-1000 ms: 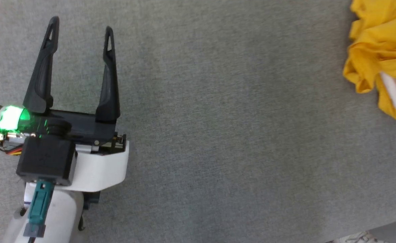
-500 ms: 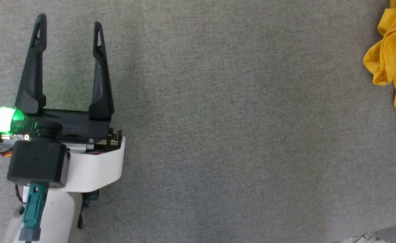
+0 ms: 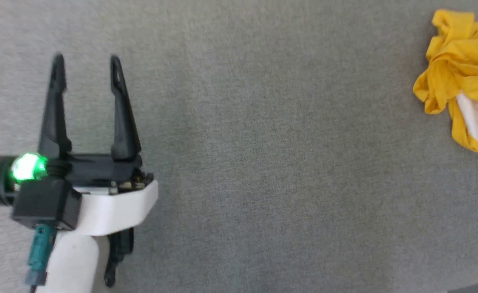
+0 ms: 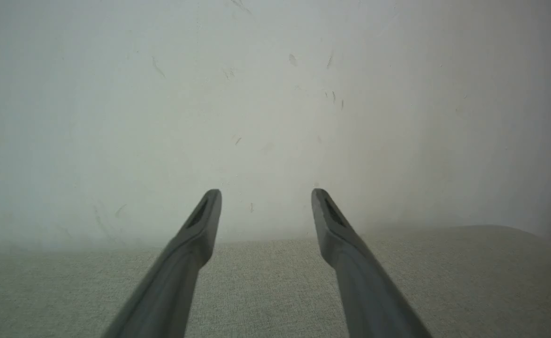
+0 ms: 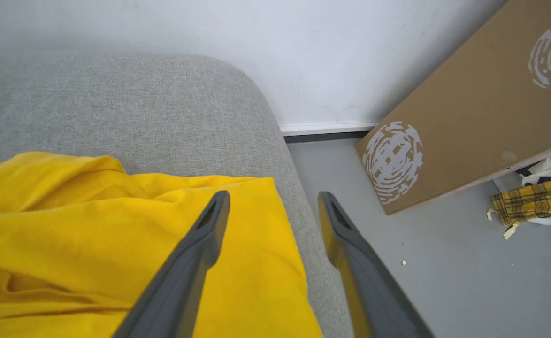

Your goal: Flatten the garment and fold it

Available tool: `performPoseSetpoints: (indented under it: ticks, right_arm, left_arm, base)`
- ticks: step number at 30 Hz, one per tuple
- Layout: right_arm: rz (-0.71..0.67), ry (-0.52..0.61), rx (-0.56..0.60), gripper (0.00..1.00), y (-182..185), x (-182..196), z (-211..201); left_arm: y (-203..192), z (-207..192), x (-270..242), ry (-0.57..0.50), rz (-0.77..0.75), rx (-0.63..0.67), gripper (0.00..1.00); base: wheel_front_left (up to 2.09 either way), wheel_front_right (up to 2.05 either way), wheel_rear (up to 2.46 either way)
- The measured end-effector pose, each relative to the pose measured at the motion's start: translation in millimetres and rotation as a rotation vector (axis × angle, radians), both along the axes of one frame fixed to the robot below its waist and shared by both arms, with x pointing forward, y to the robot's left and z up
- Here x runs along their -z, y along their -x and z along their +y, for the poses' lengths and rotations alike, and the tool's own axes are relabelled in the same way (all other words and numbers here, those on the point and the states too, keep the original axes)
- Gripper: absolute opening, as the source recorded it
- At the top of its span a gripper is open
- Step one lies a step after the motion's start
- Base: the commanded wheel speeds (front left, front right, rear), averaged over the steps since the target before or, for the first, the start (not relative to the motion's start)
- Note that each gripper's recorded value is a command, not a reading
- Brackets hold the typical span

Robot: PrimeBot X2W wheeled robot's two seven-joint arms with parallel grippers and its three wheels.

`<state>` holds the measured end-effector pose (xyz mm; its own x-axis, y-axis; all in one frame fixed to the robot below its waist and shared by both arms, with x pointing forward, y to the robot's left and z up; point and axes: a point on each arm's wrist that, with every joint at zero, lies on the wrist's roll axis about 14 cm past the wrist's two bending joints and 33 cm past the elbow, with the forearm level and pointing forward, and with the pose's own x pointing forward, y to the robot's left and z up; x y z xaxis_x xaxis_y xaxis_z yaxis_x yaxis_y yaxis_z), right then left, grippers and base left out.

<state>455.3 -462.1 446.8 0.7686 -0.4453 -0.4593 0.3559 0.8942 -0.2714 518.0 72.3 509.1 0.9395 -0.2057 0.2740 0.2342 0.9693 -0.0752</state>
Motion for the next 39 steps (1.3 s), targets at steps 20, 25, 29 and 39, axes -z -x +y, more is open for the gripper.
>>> performPoseSetpoints:
  ticks: [20,25,29,39]
  right_arm:
    - [-0.590,-0.169,-0.304,1.00,20.8,-91.3,162.7]
    - [-0.717,-0.174,-0.310,1.00,35.0,-105.0,185.8]
    - [-0.710,-0.170,-0.321,1.00,49.7,-94.3,203.6]
    - [-0.642,-0.159,-0.319,1.00,77.6,-65.5,217.5]
  left_arm:
    - [69.1,47.3,-57.5,-0.043,-0.045,-0.127,1.00]
    - [87.2,62.4,-54.7,-0.048,-0.013,-0.164,1.00]
    - [104.0,72.2,-39.1,-0.061,0.050,-0.180,1.00]
    - [129.9,74.0,-25.2,-0.025,0.113,-0.191,1.00]
  base:
    - [0.00,0.00,0.00]
    - [0.00,0.00,0.00]
    - [0.00,0.00,0.00]
    - [0.00,0.00,0.00]
